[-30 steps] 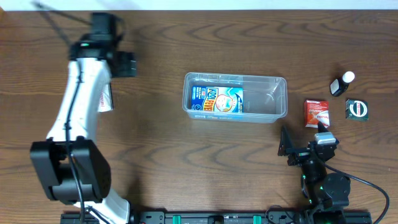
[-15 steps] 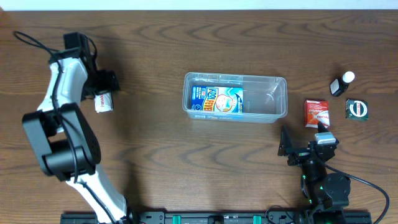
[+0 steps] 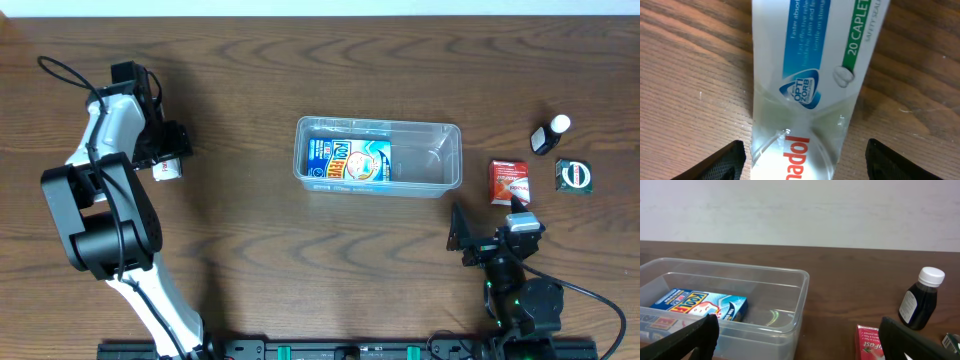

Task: Pack container
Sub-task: 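Grasp the white Panadol box with the left gripper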

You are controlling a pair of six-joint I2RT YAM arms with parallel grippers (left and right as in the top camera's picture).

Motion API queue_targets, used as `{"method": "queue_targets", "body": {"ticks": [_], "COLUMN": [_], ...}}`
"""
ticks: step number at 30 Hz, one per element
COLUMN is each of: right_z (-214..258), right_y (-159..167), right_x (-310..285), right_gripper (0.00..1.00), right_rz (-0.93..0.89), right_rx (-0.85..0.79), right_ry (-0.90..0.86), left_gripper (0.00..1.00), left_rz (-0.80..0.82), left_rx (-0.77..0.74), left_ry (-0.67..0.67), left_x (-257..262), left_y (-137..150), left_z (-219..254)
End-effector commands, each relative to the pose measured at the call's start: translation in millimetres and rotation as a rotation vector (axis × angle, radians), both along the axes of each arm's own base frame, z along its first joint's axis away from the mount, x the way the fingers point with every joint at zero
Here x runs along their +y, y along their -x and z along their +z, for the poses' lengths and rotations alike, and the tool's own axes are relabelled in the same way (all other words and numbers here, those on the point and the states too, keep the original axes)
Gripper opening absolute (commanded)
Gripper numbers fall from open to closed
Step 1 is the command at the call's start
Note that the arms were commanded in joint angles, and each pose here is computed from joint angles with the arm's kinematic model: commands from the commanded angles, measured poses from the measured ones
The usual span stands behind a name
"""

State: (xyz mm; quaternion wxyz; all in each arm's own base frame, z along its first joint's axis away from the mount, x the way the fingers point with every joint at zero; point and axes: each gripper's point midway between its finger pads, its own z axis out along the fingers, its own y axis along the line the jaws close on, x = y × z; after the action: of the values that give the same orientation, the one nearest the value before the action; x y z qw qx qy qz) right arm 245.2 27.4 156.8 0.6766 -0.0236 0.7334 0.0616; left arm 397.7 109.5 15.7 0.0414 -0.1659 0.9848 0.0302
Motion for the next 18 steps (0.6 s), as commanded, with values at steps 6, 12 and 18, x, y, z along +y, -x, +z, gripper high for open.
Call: {"method": "queue_targets", "body": {"ticks": [6, 12, 18], "right_z": [-1, -1, -1], "right_y": [0, 0, 0], "right_x": [-1, -1, -1], "right_gripper": [0.99, 0.99, 0.99], "right_rz": [0.000, 0.000, 0.000], "right_rx": [0.001, 0.001, 0.001], "right_ry": [0.011, 0.011, 0.011], "left_gripper": [0.76, 0.76, 0.76], "left_rz": [-0.005, -0.008, -0.038], "left_rx": [0.022, 0.040, 0.058], "left_ry": [0.012, 0.017, 0.019], "left_x": [1, 0, 0], "left_y": [2, 5, 6], "left_z": [-10, -19, -28]}}
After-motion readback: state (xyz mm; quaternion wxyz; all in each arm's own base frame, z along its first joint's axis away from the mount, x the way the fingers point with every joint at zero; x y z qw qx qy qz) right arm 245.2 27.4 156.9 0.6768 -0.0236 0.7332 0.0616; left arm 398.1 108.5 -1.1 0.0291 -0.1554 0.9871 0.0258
